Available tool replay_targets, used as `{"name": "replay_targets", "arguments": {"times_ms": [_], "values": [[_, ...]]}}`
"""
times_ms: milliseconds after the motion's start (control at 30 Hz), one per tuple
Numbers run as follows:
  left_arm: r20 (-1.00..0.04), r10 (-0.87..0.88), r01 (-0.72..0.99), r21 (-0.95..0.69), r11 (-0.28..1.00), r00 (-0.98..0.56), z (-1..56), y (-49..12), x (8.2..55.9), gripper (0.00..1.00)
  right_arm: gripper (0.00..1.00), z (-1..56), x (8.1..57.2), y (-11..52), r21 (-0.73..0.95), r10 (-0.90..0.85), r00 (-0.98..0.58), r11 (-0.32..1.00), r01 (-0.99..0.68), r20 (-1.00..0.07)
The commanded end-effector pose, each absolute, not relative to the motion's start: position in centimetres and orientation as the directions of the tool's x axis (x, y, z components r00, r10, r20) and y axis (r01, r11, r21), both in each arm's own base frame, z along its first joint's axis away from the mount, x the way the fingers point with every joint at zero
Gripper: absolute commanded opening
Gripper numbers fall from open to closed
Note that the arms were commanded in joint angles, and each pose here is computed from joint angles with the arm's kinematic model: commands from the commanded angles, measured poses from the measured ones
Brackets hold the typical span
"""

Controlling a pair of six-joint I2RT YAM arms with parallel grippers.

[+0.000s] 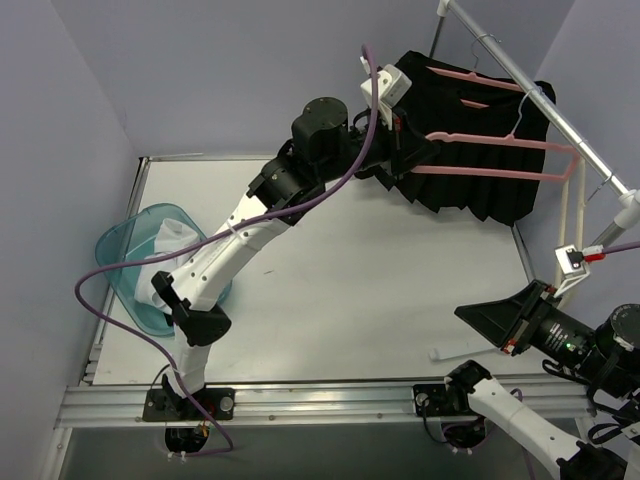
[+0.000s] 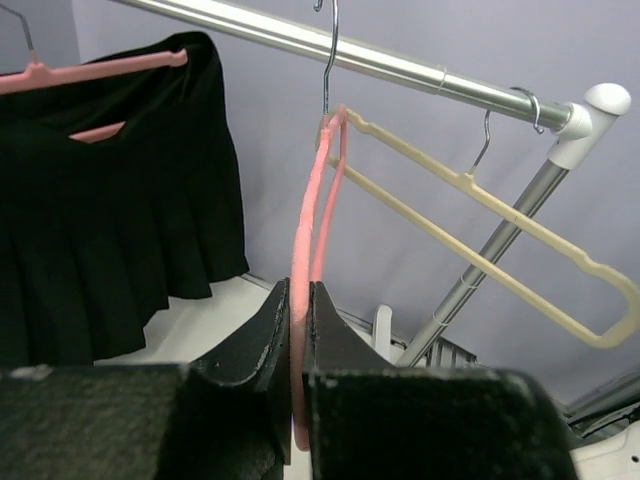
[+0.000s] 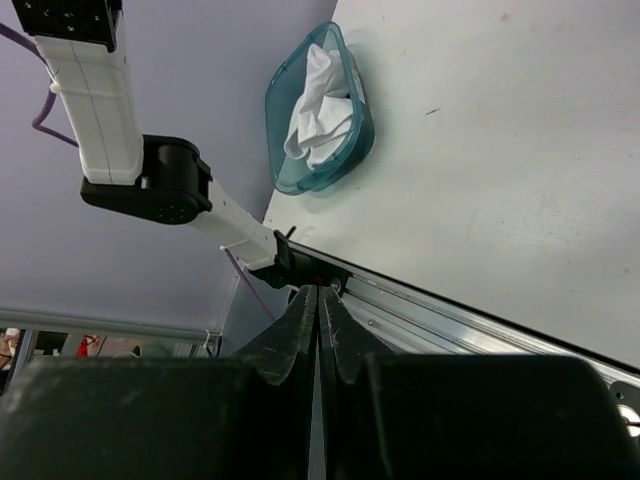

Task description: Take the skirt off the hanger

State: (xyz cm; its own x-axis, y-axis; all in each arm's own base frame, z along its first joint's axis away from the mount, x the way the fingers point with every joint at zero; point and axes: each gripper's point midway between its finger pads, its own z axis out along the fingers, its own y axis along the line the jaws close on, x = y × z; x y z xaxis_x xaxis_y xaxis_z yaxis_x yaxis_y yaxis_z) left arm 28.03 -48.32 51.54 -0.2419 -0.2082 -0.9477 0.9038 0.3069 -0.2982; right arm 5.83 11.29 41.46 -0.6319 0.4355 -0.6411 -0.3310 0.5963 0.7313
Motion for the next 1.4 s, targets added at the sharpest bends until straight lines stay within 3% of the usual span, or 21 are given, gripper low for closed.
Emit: {"name": "replay_targets", "arguments": {"times_ms": [0,500,600,633,767,900,1000,1167,1300,1367], "values": [[-0.933,-0.332,0.929,-0.237,0.284,-0.137,55.6,-48.4,27.5,0.02,0.00,41.0,6.5,11.5,0.732,0.436,-0.640,0.606,-0.311,-0.632],[-0.947,-0.255,0.939,-0.256,0.229,-0.196,52.3,-51.2,27.0,0.05,0.00,40.5,7.1,11.5,0.738,0.459,-0.630,0.610,-0.290,-0.627],[-0.954,-0.220,0.941,-0.255,0.222,-0.206,51.3,-51.2,26.7,0.21,0.00,40.4,7.3,11.4,0.737,0.467,-0.623,0.614,-0.282,-0.627],[-0.958,-0.210,0.943,-0.243,0.227,-0.196,51.4,-50.8,26.5,0.40,0.00,40.4,7.2,11.3,0.738,0.470,-0.621,0.613,-0.282,-0.627],[-0.977,-0.147,0.936,-0.193,0.294,-0.155,49.4,-49.5,27.7,0.68,0.00,40.5,7.0,11.1,0.744,0.482,-0.618,0.609,-0.274,-0.622],[-0.999,-0.045,0.946,-0.022,0.323,-0.008,49.1,-46.6,30.3,0.74,0.00,40.4,7.0,10.8,0.746,0.488,-0.622,0.617,-0.250,-0.612],[-0.997,0.047,0.913,0.068,0.401,0.054,47.8,-43.7,34.0,0.78,0.00,40.1,7.2,11.0,0.744,0.480,-0.637,0.625,-0.235,-0.604],[-0.983,0.056,0.783,0.172,0.598,0.173,48.0,-39.3,41.7,0.91,0.00,39.7,8.3,11.8,0.742,0.470,-0.653,0.633,-0.221,-0.594],[-0.957,-0.016,0.793,0.231,0.564,0.290,48.3,-39.5,45.5,0.93,0.00,39.8,9.8,13.0,0.756,0.472,-0.668,0.618,-0.213,-0.575],[-0.944,-0.051,0.851,0.269,0.451,0.325,47.2,-41.1,46.1,0.94,0.00,40.0,10.3,13.5,0.761,0.469,-0.673,0.610,-0.220,-0.571]]}}
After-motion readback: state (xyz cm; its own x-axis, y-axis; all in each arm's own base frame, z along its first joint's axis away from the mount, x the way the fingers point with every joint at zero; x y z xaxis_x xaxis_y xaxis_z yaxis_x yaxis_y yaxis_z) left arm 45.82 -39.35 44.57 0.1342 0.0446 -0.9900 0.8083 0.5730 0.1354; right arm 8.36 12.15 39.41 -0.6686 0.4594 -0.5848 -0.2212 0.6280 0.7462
